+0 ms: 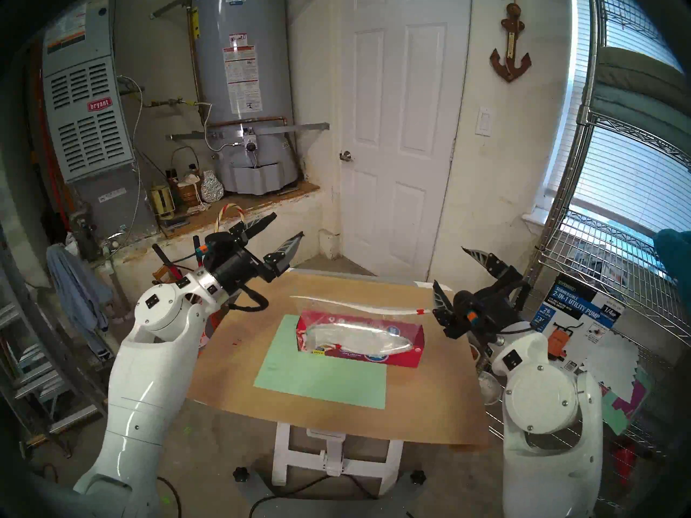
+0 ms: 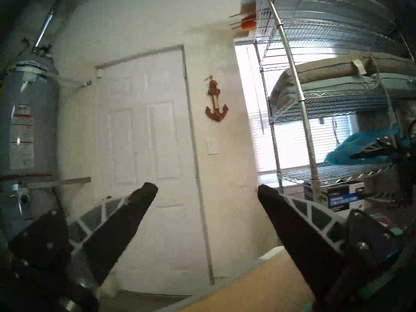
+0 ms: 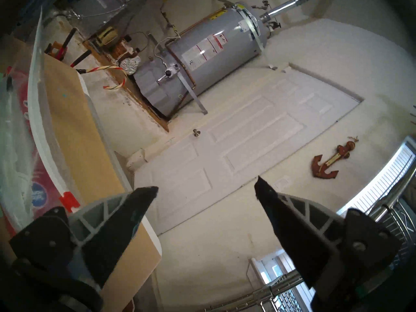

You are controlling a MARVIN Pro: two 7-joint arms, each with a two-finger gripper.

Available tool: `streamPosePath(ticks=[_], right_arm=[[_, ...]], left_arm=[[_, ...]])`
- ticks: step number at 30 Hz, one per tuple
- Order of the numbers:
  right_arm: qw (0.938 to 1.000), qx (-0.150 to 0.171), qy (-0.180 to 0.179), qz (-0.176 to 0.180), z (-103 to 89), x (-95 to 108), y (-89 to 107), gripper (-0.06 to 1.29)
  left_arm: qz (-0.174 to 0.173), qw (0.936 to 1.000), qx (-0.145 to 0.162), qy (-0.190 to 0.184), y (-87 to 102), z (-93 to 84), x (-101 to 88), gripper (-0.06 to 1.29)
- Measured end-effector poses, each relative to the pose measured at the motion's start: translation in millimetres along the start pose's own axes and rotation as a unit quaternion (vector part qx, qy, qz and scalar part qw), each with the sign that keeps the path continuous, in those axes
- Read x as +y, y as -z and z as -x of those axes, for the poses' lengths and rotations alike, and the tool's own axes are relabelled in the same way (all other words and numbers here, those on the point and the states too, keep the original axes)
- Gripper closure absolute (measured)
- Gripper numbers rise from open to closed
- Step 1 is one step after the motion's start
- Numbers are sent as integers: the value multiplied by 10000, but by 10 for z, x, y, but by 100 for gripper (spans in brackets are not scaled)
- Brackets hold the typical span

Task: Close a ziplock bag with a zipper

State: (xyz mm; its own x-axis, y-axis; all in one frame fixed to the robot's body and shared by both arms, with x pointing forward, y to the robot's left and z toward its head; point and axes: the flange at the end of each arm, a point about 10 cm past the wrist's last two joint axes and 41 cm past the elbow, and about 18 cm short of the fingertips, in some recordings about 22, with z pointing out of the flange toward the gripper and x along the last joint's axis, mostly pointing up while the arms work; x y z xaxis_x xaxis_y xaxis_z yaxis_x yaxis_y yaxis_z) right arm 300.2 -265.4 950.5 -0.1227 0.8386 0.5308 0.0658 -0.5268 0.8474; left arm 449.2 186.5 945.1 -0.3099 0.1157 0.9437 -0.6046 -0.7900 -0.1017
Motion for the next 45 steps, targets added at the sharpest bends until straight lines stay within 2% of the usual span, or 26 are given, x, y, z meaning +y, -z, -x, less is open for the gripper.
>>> streamPosePath(ticks=[4, 6, 9, 13, 18, 19, 22, 24, 26, 33, 39, 45], right_arm=[[9994, -256, -110, 219, 134, -71, 28, 0], [9990, -314, -126, 277, 167, -80, 35, 0], [9970, -527, -193, 529, 298, -111, 59, 0], [9939, -664, -325, 814, 387, -130, 57, 0], [9861, -609, -827, 1310, 372, -93, 24, 0], [9819, -548, -1063, 1467, 349, -69, 6, 0], [9763, -474, -1355, 1620, 324, -47, -17, 0], [9688, -366, -1695, 1771, 290, -31, -54, 0], [9647, -275, -1865, 1836, 260, -29, -80, 0], [9567, -5, -2146, 1965, 198, -30, -143, 0], [9538, 86, -2185, 2060, 191, -1, -185, 0], [9539, 109, -2121, 2120, 184, 13, -201, 0]], left_arm=[[-491, 9988, 68, -61, -122, 16, -61, -3], [-583, 9982, 88, -64, -145, 17, -61, -3], [-929, 9954, 220, -75, -229, -16, -24, -3], [-1217, 9918, 381, -78, -295, -98, 47, -3], [-1494, 9875, 503, -65, -275, -185, 148, -3], [-1583, 9861, 510, -45, -236, -191, 162, -3], [-1689, 9843, 504, -10, -177, -185, 164, -3], [-1815, 9822, 472, 52, -97, -174, 161, -3], [-1877, 9813, 416, 111, -50, -158, 155, -3], [-1867, 9817, 256, 272, 40, -125, 150, -3], [-1785, 9832, 214, 324, 68, -135, 129, -3], [-1753, 9837, 223, 335, 76, -143, 119, -3]])
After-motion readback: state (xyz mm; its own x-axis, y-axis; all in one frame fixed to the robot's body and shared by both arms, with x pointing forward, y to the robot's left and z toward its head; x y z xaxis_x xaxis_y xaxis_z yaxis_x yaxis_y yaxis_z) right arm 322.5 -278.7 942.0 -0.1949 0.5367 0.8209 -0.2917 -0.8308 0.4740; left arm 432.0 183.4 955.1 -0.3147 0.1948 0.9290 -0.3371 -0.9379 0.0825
